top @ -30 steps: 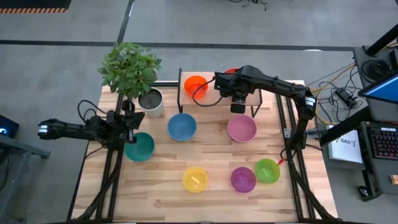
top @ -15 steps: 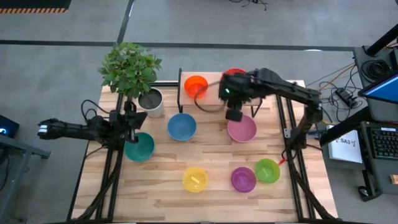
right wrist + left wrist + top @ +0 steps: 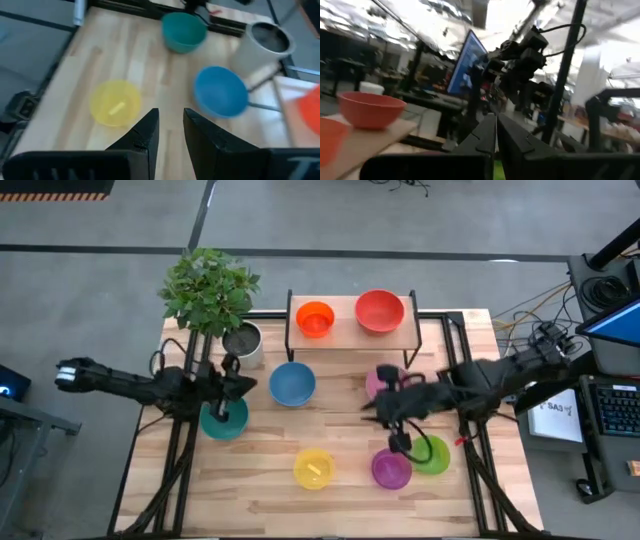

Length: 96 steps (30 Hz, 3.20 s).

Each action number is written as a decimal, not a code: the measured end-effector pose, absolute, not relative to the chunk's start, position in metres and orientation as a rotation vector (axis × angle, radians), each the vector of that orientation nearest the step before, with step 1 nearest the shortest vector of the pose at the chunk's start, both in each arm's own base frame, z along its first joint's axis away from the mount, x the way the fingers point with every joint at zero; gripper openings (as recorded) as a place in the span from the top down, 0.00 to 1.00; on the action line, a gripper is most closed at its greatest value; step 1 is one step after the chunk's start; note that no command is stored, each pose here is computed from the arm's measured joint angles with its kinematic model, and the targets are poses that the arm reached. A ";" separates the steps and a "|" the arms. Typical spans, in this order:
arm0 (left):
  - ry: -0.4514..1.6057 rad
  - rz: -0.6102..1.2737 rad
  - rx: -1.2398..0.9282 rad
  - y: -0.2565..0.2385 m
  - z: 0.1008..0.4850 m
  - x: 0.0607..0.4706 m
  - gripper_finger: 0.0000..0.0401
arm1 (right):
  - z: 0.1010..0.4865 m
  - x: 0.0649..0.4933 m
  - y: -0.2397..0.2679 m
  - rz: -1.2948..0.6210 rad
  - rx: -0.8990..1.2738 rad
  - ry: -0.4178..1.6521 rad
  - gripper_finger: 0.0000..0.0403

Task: Place and stack bowls onto a shelf
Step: Stack the blue bowl into the orange bowl on the shelf

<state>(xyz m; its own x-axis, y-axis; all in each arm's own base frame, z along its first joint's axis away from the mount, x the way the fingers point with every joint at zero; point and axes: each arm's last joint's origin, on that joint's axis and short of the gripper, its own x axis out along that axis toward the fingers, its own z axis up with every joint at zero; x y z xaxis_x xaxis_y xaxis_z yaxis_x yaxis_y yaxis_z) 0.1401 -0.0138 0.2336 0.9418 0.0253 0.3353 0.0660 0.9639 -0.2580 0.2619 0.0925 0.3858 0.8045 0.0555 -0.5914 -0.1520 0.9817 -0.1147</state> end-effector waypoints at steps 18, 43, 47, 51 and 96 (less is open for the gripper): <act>0.454 0.006 -0.257 -0.065 0.243 0.205 1.00 | 0.271 0.210 0.102 0.146 0.036 0.449 0.82; 0.920 0.252 0.021 -0.066 0.202 0.288 0.87 | 0.232 0.171 0.095 0.236 0.092 0.297 0.80; 0.942 0.340 0.093 -0.055 0.194 0.291 0.76 | 0.221 0.172 0.103 0.260 0.128 0.309 0.80; 0.930 0.356 0.149 -0.054 0.196 0.292 0.64 | 0.219 0.173 0.109 0.274 0.146 0.305 0.81; 0.874 -0.025 0.425 -0.067 0.306 0.346 1.00 | 0.219 0.173 0.110 0.277 0.145 0.293 0.82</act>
